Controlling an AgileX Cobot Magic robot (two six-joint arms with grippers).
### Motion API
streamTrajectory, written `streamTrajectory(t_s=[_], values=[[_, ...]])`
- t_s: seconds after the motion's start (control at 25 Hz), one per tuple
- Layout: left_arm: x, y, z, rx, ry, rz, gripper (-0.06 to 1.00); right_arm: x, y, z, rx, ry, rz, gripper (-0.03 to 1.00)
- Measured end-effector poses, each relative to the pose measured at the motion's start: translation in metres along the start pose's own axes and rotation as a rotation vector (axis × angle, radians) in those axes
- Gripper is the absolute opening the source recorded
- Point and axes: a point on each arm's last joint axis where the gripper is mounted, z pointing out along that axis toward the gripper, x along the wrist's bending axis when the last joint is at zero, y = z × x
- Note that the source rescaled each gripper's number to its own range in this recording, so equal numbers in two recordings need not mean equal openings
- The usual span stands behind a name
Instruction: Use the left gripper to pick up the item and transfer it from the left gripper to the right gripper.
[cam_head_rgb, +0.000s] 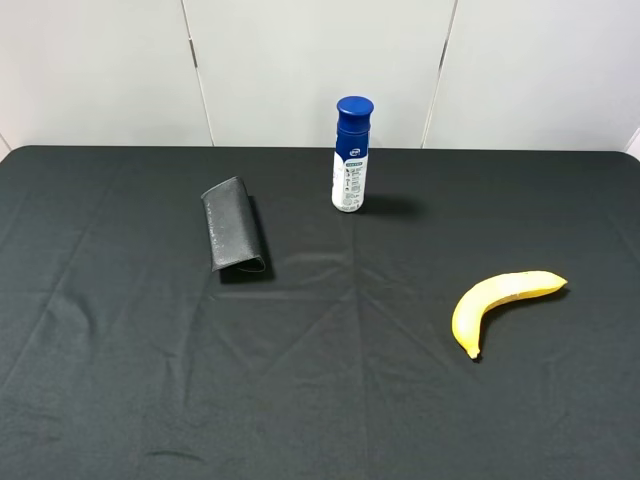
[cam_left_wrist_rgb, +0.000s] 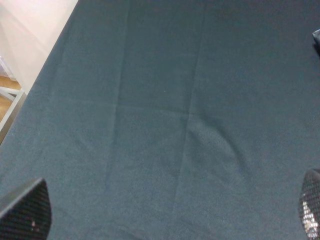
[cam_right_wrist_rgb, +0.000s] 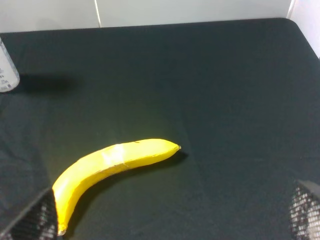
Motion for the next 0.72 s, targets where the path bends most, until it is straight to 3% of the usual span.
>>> streamTrajectory(t_s=[0.72], values=[[0.0000,0.0000,0.0000,0.000,0.000,0.000,1.00,0.0000,0.0001,0.0000,-0.001,0.000,0.000,1.00]])
